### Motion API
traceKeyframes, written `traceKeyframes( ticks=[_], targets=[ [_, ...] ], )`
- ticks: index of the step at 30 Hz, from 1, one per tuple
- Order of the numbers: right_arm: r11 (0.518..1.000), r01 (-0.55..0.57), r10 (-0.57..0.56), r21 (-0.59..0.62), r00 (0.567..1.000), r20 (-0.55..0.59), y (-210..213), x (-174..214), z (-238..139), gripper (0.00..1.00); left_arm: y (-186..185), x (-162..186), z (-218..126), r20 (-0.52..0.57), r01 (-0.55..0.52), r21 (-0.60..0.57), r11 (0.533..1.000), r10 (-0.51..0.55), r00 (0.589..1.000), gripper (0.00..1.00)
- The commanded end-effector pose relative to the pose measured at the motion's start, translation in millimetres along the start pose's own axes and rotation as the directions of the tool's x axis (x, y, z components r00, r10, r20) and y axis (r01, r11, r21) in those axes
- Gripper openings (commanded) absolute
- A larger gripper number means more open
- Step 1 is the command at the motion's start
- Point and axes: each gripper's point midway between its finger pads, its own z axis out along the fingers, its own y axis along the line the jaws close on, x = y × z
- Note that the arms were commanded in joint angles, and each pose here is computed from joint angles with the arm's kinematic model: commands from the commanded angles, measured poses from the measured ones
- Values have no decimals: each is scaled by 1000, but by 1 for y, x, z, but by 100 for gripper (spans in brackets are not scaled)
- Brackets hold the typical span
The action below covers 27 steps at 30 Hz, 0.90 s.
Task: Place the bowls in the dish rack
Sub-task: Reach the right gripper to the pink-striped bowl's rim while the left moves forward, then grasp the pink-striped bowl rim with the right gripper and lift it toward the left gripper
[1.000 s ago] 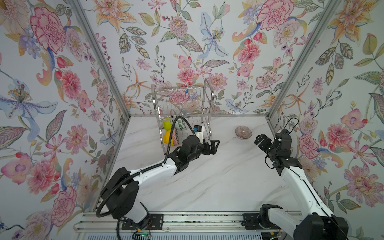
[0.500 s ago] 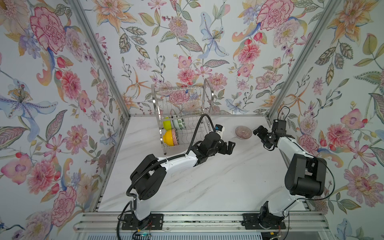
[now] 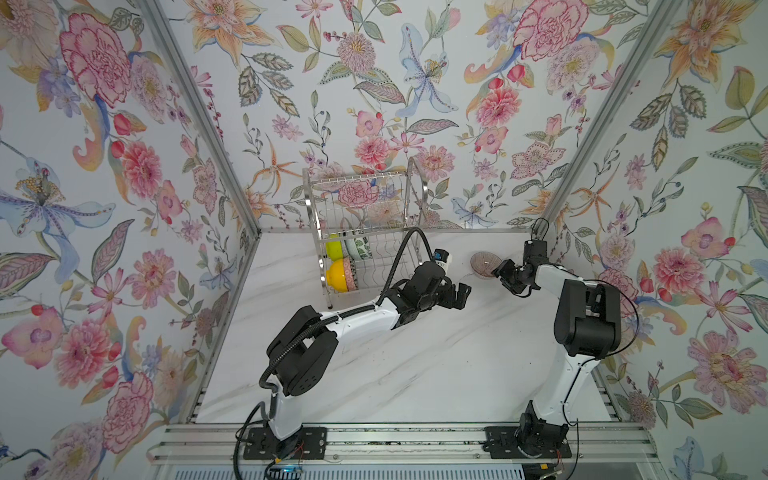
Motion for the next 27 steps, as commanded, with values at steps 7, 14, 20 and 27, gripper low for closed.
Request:
traceKeyframes(
  ticks=[7, 14, 20, 27],
  targets=[
    [999, 42, -42, -7, 999, 18, 6, -12, 6, 31, 13, 8, -24, -13, 34, -27, 999, -34, 999, 99],
    [999, 50, -50, -6, 998, 28, 1, -1, -5, 7, 22, 13, -44, -1, 63, -65, 996, -63, 998, 99],
    [999, 39, -39, 7, 998, 45, -15, 14, -22, 0, 30, 26, -60, 3, 114, -72, 991, -114, 993, 99],
    [999, 38, -37, -4, 997, 62, -18, 39, -48, 0, 37, 30, -79, 40, 145, -85, 986, -142, 989, 99]
  ],
)
